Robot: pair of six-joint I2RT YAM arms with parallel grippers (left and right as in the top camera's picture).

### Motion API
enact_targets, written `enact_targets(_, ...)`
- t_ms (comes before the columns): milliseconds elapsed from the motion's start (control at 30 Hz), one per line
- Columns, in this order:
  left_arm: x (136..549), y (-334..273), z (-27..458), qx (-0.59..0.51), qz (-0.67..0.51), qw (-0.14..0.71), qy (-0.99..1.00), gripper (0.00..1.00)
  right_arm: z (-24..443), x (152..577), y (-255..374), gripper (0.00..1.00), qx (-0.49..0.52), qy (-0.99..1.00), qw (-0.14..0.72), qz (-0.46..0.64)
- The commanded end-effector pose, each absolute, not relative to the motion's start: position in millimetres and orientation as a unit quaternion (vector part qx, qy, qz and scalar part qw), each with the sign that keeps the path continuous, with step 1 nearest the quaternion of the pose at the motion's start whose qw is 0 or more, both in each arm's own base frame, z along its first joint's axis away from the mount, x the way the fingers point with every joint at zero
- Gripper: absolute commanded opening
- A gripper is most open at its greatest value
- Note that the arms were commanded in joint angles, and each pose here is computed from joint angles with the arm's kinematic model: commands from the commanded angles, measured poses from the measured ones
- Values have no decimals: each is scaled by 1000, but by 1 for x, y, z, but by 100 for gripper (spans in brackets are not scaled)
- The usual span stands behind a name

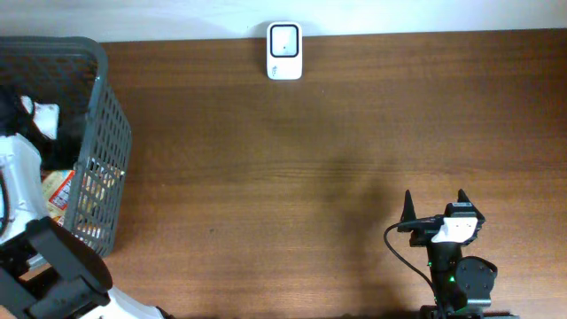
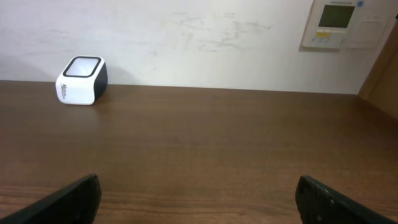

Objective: Scan the item barcode
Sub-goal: 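Reach the left gripper into the grey basket and grasp a yellow snack bag, then carry the yellow snack bag out and drop it on the table centre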

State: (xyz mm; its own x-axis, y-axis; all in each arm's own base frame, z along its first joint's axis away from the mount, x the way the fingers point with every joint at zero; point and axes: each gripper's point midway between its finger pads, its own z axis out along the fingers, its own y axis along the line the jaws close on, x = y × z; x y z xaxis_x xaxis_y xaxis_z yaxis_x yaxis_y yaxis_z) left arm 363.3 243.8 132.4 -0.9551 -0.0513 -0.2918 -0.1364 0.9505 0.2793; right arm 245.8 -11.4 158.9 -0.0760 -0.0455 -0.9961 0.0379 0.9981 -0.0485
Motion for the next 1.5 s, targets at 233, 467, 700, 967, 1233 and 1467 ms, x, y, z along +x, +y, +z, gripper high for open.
enact_targets(233,305,208,51,23,94,36,995,73,156,246,-11,98,-2,734,679,-30)
enact_targets(467,329,224,56,18,130,85,988,0,156,246,-11,98,-2,734,679,-30)
enact_targets(700,434,221,245,-107,50,385,916,0,156,246,-11,98,-2,734,679,-30)
enact_targets(967,373,41,554,81,-125,675,723,0,156,246,-11,98,-2,734,679,-30)
enact_targets(1233,434,-218,386,276,-234,461,810,0,156,246,-11,98,-2,734,679,-30)
enact_targets(1467,432,-300,196,384,-193,253,867,0,156,246,-11,98,-2,734,679,-30)
